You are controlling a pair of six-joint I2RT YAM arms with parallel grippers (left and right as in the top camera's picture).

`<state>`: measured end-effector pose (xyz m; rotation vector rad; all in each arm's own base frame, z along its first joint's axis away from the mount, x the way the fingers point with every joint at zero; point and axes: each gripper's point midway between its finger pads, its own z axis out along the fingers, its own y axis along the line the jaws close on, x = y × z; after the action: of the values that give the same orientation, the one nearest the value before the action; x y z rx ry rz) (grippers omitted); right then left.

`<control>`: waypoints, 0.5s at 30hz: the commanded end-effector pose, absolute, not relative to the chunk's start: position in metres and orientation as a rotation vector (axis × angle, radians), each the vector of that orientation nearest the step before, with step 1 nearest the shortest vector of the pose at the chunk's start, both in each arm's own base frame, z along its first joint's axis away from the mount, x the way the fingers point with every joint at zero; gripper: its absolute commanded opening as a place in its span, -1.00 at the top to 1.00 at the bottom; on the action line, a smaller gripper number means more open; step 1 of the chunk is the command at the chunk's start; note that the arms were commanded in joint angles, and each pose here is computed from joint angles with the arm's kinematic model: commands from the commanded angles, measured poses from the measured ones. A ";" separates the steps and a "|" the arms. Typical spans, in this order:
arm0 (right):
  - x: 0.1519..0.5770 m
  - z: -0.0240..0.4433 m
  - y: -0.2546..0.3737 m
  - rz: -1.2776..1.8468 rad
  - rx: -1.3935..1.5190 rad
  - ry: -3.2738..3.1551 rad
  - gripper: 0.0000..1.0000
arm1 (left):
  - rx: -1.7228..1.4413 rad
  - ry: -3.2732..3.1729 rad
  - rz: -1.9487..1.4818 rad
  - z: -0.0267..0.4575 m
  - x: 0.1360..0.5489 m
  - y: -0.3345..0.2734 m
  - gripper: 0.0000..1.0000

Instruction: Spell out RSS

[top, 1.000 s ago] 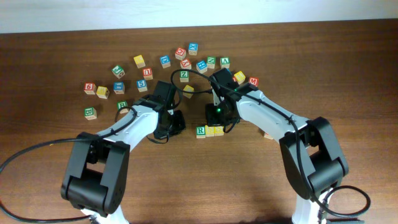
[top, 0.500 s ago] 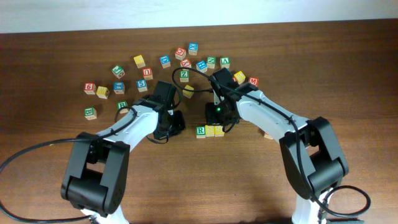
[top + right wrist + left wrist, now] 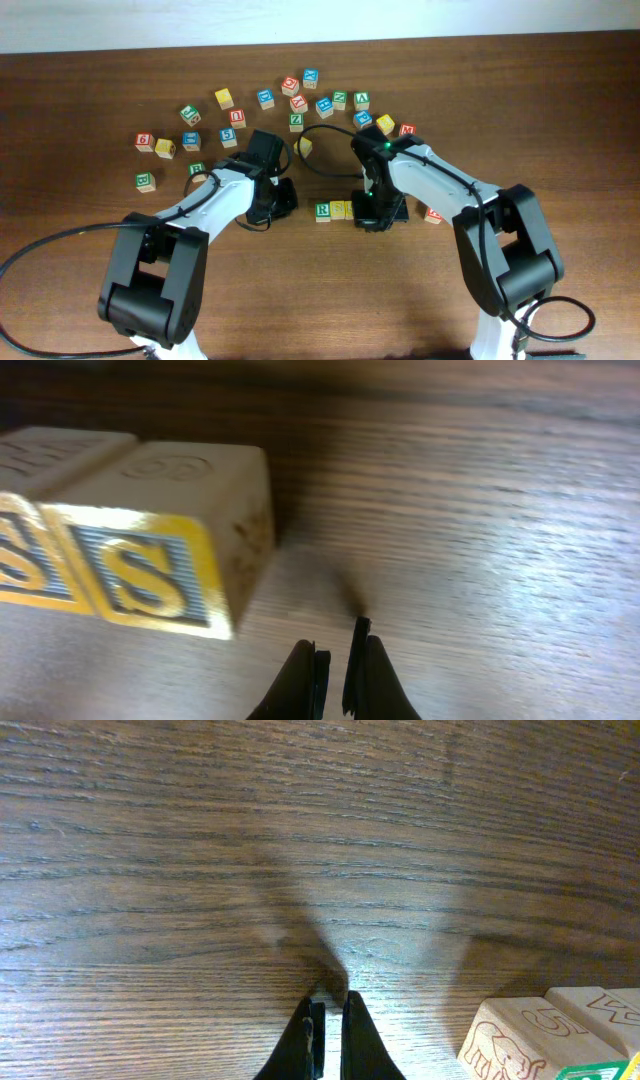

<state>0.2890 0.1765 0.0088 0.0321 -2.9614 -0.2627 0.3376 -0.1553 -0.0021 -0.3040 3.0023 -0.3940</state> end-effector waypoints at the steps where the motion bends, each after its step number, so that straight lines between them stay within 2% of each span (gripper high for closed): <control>1: 0.290 0.007 0.183 -0.278 -0.010 -2.969 0.91 | -0.304 3.046 -0.300 -0.017 0.327 -0.142 0.95; 9: 0.299 0.007 0.192 -0.339 -0.046 -2.994 0.91 | -0.307 3.045 -0.300 -0.017 0.327 -0.142 1.00; 15: 0.291 0.009 0.193 -0.362 -0.052 -2.951 0.92 | -0.307 3.045 -0.300 -0.017 0.327 -0.142 0.98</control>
<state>0.2993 0.1916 0.0096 -0.0450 -2.9876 -0.3530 0.3374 -0.1545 -0.0023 -0.3049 3.0030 -0.3871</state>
